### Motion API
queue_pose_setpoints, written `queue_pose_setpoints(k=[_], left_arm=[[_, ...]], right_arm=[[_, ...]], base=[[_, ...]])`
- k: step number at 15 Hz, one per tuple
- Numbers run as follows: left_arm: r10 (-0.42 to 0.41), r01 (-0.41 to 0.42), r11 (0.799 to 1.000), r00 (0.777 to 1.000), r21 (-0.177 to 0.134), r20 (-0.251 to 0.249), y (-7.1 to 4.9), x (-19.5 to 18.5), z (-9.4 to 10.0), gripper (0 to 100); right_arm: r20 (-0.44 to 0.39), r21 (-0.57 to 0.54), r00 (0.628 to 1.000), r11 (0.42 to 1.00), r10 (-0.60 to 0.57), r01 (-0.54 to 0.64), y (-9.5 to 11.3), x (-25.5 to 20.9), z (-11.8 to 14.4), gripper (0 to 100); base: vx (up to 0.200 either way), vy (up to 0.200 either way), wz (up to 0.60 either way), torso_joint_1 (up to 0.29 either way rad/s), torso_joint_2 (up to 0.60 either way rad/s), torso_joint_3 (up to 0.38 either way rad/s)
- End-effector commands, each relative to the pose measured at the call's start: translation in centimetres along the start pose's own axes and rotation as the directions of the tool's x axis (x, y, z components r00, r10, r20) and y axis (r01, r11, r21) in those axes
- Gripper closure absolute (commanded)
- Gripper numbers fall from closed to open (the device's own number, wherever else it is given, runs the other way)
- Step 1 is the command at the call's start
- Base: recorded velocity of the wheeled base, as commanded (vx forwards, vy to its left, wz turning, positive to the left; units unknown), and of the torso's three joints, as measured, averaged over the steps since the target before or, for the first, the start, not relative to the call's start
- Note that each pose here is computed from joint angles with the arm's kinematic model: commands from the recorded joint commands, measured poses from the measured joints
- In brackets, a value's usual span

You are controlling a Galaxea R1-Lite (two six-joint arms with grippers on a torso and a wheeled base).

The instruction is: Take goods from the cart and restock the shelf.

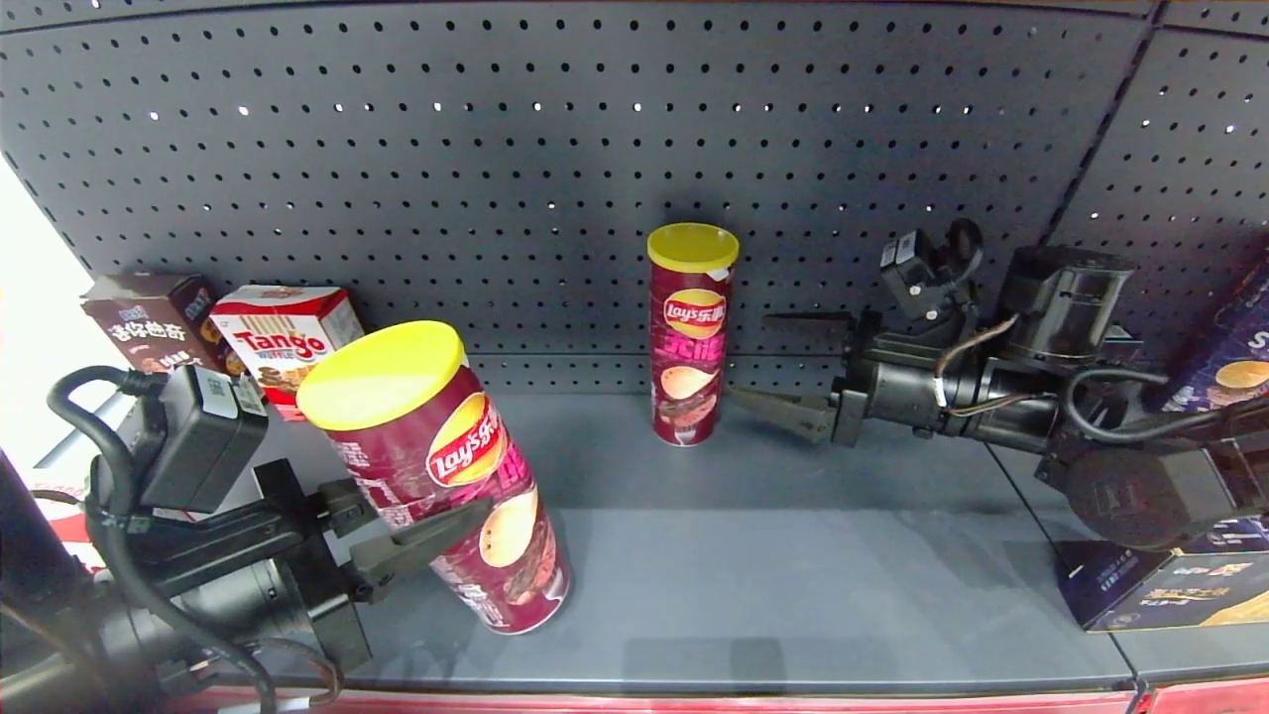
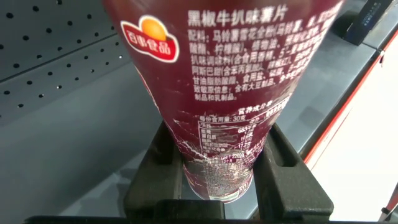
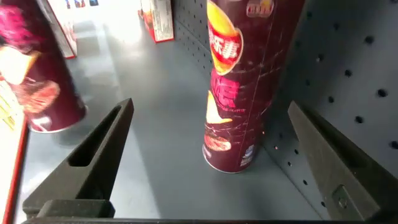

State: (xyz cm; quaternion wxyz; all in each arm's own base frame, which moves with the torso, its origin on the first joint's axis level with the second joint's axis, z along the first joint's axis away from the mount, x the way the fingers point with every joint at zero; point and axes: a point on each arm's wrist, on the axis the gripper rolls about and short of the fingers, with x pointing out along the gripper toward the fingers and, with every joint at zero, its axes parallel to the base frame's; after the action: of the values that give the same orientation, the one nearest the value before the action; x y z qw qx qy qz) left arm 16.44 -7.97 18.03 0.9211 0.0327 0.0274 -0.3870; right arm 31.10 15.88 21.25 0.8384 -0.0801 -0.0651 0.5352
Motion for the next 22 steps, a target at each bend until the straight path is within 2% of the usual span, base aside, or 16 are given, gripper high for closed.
queue_pose_setpoints(k=[1,14,22], left_arm=[[0.000,0.000,1.000,1.000,-0.001,-0.002,0.0,0.0,0.0,100],[0.002,-0.002,1.000,1.000,0.002,0.008,0.1,0.1,0.3,100],[0.003,-0.003,1.000,1.000,-0.016,0.009,0.1,0.1,0.3,100]], right_arm=[[-0.012,0.011,1.000,1.000,0.005,-0.005,-0.5,0.9,-1.0,0],[-0.043,0.041,0.999,0.999,0.026,-0.024,-1.5,3.4,-4.4,0],[-0.045,0.045,0.998,0.998,0.034,-0.032,-2.5,5.5,-6.1,0]], base=[[0.000,0.000,0.00,0.000,0.00,0.000],[0.000,0.000,0.00,0.000,0.00,0.000],[0.000,0.000,0.00,0.000,0.00,0.000]])
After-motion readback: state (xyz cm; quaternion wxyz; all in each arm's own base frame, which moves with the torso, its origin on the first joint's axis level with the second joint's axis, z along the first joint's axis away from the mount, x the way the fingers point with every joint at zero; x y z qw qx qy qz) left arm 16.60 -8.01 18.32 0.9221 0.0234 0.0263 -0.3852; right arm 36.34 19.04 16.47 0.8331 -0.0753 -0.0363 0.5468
